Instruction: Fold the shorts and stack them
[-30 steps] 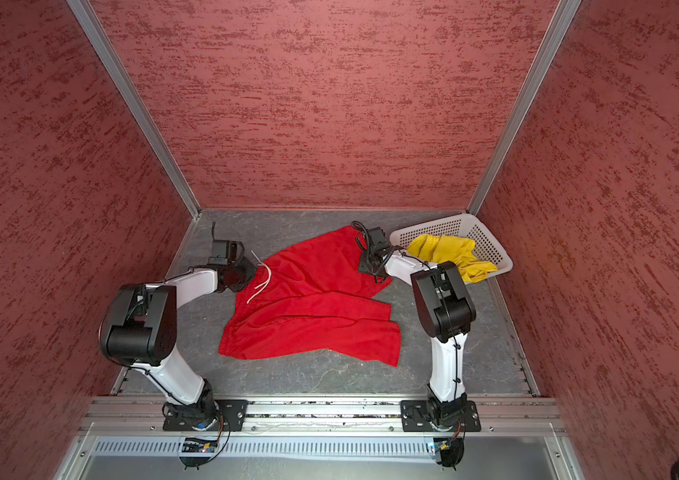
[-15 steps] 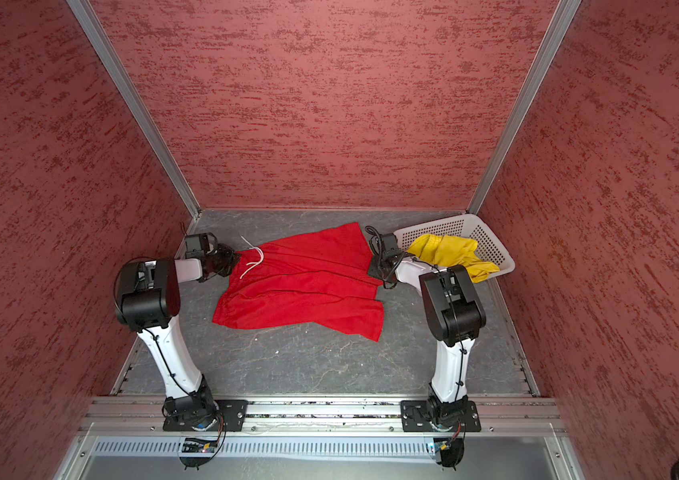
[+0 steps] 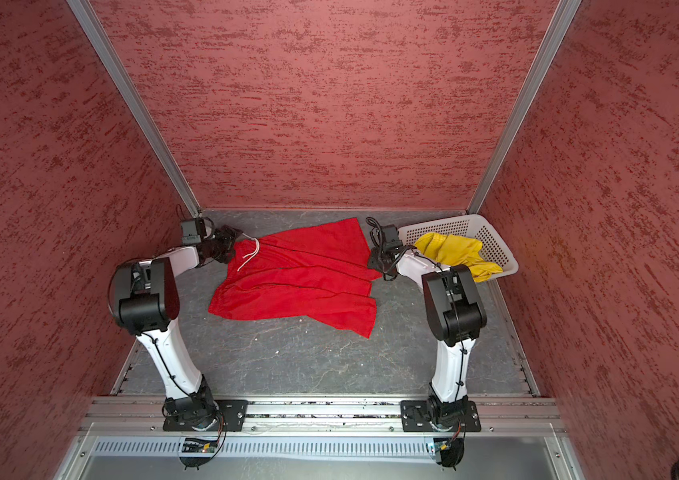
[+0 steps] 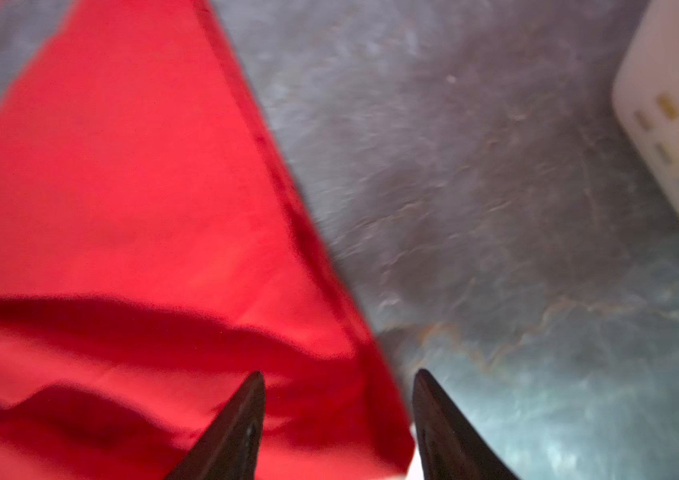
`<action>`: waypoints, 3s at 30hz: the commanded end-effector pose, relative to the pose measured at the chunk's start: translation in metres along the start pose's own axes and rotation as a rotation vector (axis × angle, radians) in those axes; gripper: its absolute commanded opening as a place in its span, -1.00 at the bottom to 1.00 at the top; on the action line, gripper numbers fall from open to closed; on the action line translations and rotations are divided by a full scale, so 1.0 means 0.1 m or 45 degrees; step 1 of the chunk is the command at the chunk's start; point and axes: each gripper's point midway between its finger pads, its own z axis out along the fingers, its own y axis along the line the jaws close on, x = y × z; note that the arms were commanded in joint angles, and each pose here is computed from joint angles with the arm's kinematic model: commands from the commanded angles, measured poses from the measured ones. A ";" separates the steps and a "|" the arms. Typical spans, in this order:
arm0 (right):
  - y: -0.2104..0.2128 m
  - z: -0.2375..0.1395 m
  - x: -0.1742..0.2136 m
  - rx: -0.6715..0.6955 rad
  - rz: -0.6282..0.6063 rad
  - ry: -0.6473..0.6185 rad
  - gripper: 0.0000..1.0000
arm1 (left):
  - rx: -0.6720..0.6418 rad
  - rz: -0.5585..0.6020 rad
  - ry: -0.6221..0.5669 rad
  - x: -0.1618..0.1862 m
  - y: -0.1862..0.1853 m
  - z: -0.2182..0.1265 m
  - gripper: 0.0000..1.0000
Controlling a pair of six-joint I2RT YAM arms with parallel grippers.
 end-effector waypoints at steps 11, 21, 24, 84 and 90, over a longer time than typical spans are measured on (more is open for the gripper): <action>0.11 -0.26 0.80 -0.072 -0.017 0.099 0.39 | -0.286 0.338 -0.054 1.02 0.11 -1.17 0.49; 0.24 0.12 0.74 -0.167 0.019 0.107 0.16 | -0.469 0.332 0.155 1.76 0.98 -1.39 0.92; 0.18 0.24 0.72 -0.174 0.062 0.117 -0.62 | -0.529 0.299 0.202 1.88 1.25 -1.35 0.85; -0.50 -0.32 0.88 -0.241 0.274 0.148 -0.85 | -0.202 0.132 0.289 1.64 0.80 -0.95 -0.55; -0.56 -0.60 0.71 -0.192 0.229 0.012 -1.00 | -0.209 0.163 0.274 1.63 0.75 -1.14 -1.00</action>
